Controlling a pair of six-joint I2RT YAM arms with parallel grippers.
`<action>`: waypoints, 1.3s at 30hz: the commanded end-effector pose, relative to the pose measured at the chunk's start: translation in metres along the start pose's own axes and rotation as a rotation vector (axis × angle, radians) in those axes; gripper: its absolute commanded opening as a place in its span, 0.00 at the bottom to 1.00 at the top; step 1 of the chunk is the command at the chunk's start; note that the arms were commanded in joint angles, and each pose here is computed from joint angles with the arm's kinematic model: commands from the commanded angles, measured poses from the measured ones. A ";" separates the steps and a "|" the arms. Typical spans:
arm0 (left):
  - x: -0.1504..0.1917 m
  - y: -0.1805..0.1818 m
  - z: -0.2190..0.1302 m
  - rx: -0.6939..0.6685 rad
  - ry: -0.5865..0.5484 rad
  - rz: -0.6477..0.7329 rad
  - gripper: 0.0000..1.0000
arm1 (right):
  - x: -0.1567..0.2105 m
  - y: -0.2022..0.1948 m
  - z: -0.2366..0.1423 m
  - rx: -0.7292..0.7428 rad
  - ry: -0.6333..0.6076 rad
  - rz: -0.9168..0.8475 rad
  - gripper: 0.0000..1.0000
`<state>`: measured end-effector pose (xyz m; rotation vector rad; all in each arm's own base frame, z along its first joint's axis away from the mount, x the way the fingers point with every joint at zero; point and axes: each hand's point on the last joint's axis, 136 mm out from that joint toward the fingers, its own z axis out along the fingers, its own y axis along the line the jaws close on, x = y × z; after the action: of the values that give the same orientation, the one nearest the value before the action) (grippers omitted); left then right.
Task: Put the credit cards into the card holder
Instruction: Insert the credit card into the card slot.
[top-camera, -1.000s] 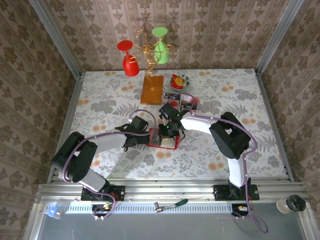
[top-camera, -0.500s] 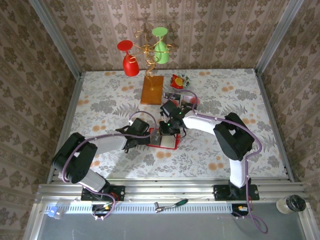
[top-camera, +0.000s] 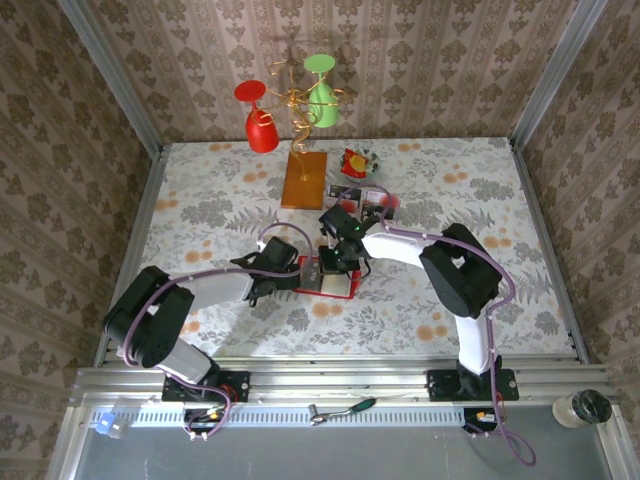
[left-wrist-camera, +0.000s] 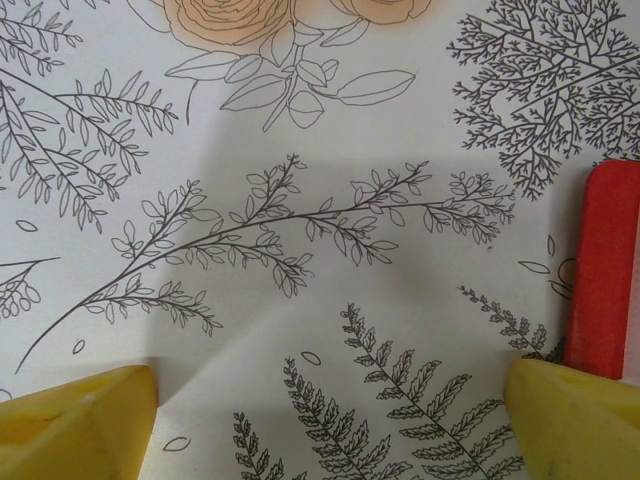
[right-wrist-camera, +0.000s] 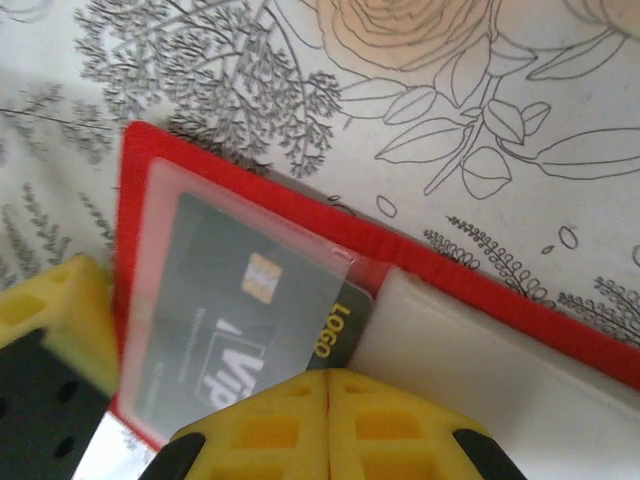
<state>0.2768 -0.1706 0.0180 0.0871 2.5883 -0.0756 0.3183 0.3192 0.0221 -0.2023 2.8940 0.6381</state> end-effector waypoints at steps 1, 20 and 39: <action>0.024 0.001 0.001 0.017 0.080 0.011 0.91 | 0.005 0.001 0.013 0.019 0.036 0.007 0.08; 0.023 0.009 -0.018 0.030 0.043 -0.043 0.91 | -0.005 0.016 -0.025 -0.004 -0.047 -0.022 0.09; 0.029 0.020 -0.016 0.007 0.052 -0.070 0.90 | 0.009 0.026 0.006 -0.021 0.010 -0.014 0.08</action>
<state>0.2512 -0.1539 0.0205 0.0205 2.6201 -0.1241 0.3070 0.3378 0.0329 -0.2359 2.8772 0.6665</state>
